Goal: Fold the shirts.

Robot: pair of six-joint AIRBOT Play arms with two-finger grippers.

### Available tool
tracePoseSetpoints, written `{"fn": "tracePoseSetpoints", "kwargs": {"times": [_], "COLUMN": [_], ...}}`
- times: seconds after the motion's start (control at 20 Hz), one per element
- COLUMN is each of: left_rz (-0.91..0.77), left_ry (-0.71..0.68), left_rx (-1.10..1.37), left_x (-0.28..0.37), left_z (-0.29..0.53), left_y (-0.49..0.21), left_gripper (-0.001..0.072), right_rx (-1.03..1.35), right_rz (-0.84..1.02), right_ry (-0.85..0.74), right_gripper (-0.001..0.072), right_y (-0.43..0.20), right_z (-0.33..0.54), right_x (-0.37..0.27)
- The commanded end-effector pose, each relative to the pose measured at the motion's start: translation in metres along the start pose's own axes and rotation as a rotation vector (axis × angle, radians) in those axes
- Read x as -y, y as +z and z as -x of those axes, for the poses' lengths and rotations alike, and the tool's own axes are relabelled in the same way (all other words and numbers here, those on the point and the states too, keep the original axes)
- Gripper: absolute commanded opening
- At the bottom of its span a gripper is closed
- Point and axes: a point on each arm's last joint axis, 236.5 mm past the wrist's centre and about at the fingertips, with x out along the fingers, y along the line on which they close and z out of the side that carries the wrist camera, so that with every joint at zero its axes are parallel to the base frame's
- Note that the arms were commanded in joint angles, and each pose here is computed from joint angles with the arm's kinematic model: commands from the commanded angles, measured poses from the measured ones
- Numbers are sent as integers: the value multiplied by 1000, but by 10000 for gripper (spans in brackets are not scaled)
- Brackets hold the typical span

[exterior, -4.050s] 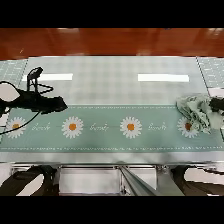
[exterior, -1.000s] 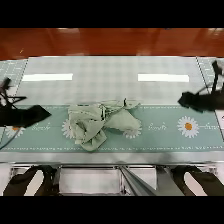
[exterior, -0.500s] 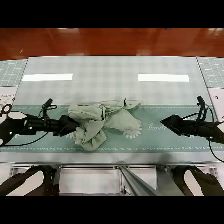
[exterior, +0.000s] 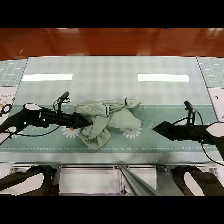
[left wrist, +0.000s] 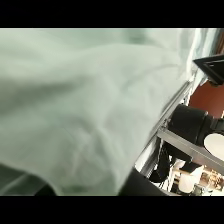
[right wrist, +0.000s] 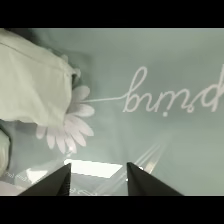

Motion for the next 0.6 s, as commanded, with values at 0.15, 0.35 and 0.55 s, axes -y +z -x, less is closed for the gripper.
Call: {"fn": "tracePoseSetpoints", "kwargs": {"times": [0.15, 0.35, 0.55], "left_rz": [-34, -24, -7], "left_ry": [-24, -24, 5], "left_rx": [-9, -8, 29], "left_x": [11, 11, 5], "left_z": [1, 1, 1], "left_y": [5, 5, 15], "left_gripper": [16, 16, 16], "right_rx": [-113, -164, -176], "right_rz": [-66, -74, -5], "right_ry": [70, 174, 208], "right_gripper": [400, 398, 300], "right_y": [-10, 4, 27], "right_z": [-68, -100, -122], "right_x": [-26, -63, -101]}}
